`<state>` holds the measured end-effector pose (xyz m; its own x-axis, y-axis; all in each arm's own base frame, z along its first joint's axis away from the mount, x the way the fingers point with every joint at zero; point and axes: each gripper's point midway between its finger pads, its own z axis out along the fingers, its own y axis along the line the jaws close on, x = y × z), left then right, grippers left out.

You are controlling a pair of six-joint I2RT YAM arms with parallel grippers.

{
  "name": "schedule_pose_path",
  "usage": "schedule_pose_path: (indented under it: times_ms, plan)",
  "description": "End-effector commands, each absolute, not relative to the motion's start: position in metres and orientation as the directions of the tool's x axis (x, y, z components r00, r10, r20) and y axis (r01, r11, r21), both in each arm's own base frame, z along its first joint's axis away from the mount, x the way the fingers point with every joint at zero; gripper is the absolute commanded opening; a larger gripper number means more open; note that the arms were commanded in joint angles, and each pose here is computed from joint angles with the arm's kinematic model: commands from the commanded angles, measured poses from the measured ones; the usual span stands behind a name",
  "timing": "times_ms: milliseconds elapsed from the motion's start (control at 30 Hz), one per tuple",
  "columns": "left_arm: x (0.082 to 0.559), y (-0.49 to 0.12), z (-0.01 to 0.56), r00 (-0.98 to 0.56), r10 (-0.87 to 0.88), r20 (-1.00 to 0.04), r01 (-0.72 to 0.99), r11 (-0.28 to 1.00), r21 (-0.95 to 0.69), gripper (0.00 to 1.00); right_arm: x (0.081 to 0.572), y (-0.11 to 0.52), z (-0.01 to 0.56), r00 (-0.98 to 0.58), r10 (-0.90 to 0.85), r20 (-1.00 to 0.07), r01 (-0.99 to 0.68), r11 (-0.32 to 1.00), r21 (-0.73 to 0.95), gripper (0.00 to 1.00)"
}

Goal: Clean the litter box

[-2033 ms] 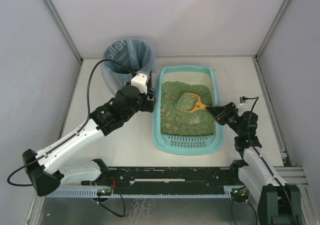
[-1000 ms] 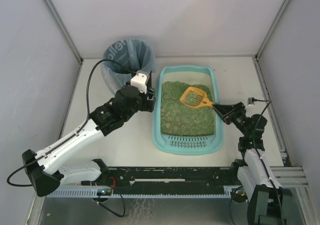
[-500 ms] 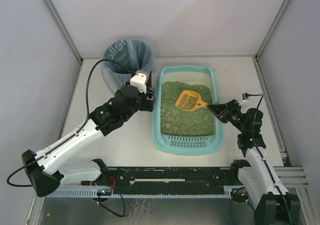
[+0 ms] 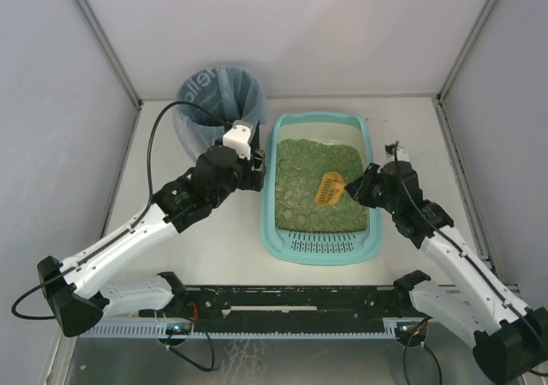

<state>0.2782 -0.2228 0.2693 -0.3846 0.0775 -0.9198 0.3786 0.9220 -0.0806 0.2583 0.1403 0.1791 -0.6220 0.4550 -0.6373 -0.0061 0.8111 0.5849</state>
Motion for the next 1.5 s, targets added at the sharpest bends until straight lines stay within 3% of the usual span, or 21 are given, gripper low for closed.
schedule_pose_path:
  times_ms: [0, 400, 633, 900, 1467]
  plan:
    - [0.283, -0.221, 0.290, -0.333, 0.043, -0.942, 0.373, 0.924, -0.090, 0.72, 0.259, 0.120, 0.179, -0.635, 0.298, -0.713, 0.039, 0.934, 0.356, 0.00]
    - [0.283, -0.221, 0.291, -0.333, 0.043, -0.942, 0.372, 0.924, -0.089, 0.72, 0.263, 0.152, 0.141, -0.753, 0.261, -0.604, -0.006, 0.915, 0.403, 0.00]
    - [0.283, -0.219, 0.292, -0.329, 0.041, -0.943, 0.370, 0.925, -0.089, 0.72, 0.270, 0.184, 0.134, -0.763, 0.401, -0.506, -0.024, 0.766, 0.643, 0.00]
    - [0.283, -0.219, 0.292, -0.330, 0.041, -0.943, 0.371, 0.924, -0.089, 0.72, 0.262, 0.234, 0.112, -0.843, 0.392, -0.368, -0.046, 0.630, 0.775, 0.00]
    - [0.283, -0.219, 0.292, -0.329, 0.040, -0.944, 0.371, 0.924, -0.090, 0.72, 0.269, 0.186, 0.163, -0.665, 0.625, -0.408, -0.103, 0.464, 0.880, 0.00]
